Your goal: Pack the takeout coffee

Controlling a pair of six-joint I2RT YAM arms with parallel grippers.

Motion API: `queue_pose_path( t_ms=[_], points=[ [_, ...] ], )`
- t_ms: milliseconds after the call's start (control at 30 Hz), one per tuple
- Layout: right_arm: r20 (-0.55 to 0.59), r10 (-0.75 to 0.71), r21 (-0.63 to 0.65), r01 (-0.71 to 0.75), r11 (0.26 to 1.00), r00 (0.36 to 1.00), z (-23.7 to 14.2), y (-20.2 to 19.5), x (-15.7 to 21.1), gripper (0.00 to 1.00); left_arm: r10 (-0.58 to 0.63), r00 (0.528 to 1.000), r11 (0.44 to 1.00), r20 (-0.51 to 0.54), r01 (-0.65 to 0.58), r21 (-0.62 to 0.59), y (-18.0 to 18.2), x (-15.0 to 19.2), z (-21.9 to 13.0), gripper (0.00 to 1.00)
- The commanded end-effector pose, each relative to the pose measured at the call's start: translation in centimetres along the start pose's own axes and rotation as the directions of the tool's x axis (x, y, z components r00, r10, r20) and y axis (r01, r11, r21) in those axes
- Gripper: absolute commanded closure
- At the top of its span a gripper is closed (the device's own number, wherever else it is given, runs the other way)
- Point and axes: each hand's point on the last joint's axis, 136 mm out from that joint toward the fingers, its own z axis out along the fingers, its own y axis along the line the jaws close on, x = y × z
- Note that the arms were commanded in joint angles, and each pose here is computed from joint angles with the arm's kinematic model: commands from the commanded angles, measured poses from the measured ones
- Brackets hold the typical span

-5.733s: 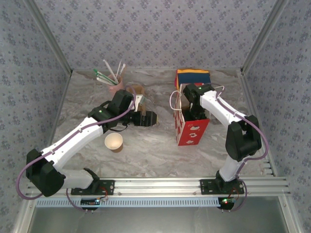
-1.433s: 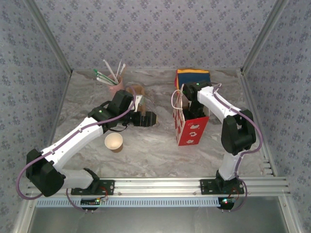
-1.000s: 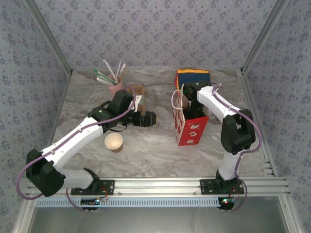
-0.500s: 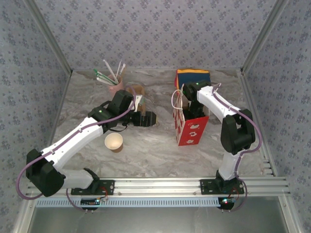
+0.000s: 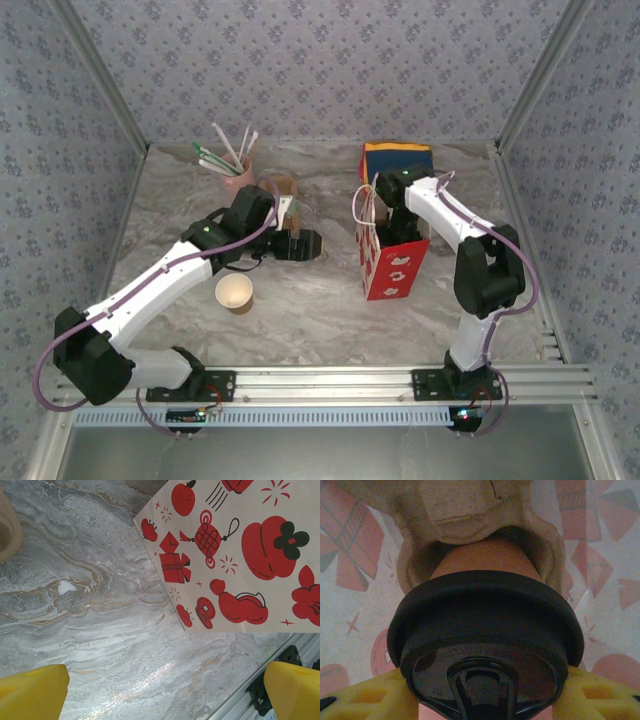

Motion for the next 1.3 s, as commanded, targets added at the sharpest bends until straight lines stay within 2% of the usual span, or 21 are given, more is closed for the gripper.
queue_pose_path(
  t_ms=[0,1267],
  points=[
    [0.019,-0.03,0.017,0.029,0.999,0.999,6.4,1.4,-3.7,0.41,0.025,1.0,1.0,0.009,-0.025,0.007,-0.5,-0.2,-0.4,0.0],
    [0.047,-0.028,0.018,0.027,0.999,0.999,4.2,1.5,-3.3,0.36,0.03,0.999,0.999,0.016,-0.03,0.014,-0.7,-0.5,-0.5,0.0]
  ],
)
